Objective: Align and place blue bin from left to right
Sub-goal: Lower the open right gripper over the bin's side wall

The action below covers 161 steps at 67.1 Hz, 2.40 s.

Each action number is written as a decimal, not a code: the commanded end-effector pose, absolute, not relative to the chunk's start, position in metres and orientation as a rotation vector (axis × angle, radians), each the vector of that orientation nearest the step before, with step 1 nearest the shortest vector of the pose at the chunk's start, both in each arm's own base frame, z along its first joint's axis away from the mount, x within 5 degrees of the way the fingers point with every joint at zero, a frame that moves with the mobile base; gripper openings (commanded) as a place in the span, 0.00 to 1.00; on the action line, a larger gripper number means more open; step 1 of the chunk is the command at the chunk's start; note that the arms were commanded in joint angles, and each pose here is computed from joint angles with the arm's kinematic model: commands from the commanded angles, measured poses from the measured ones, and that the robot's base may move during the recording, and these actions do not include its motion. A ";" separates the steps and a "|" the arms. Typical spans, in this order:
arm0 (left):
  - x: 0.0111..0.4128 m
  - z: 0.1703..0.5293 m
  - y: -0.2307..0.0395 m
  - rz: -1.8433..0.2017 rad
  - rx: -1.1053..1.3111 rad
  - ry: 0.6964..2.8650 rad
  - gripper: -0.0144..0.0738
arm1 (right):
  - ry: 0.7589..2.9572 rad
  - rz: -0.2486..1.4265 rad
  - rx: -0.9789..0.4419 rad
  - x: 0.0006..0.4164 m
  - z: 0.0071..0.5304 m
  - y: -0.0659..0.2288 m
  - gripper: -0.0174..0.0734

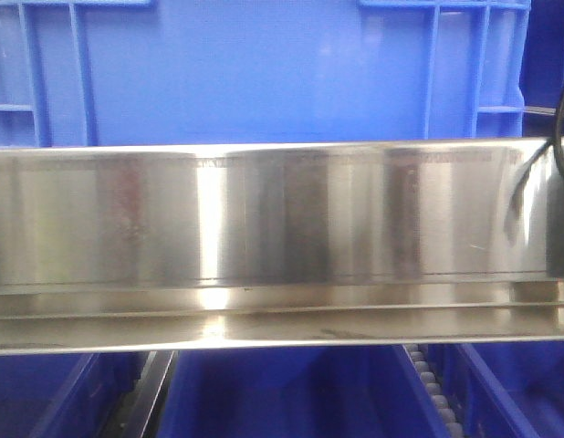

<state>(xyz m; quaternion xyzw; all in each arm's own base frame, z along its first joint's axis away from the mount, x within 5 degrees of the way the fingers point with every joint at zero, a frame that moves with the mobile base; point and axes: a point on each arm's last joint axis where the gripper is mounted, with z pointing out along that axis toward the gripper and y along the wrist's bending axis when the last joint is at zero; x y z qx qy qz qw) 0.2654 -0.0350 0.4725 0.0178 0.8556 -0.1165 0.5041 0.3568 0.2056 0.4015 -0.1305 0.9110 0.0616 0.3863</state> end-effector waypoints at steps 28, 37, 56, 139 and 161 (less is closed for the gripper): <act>0.263 0.477 -0.037 -0.298 0.048 2.047 0.04 | 2.320 0.195 -0.295 0.375 0.389 0.204 0.53; 0.263 0.477 -0.037 -0.298 0.048 2.047 0.04 | 2.345 0.192 -0.297 0.378 0.381 0.206 0.53; 0.263 0.477 -0.037 -0.298 0.048 2.047 0.04 | 2.357 0.199 -0.293 0.378 0.382 0.207 0.53; 0.269 0.472 -0.038 -0.309 0.044 2.066 0.04 | 2.390 0.184 -0.291 0.380 0.380 0.208 0.53; 0.273 0.475 -0.062 -0.318 0.139 1.991 0.20 | 2.413 0.170 -0.291 0.378 0.378 0.206 0.15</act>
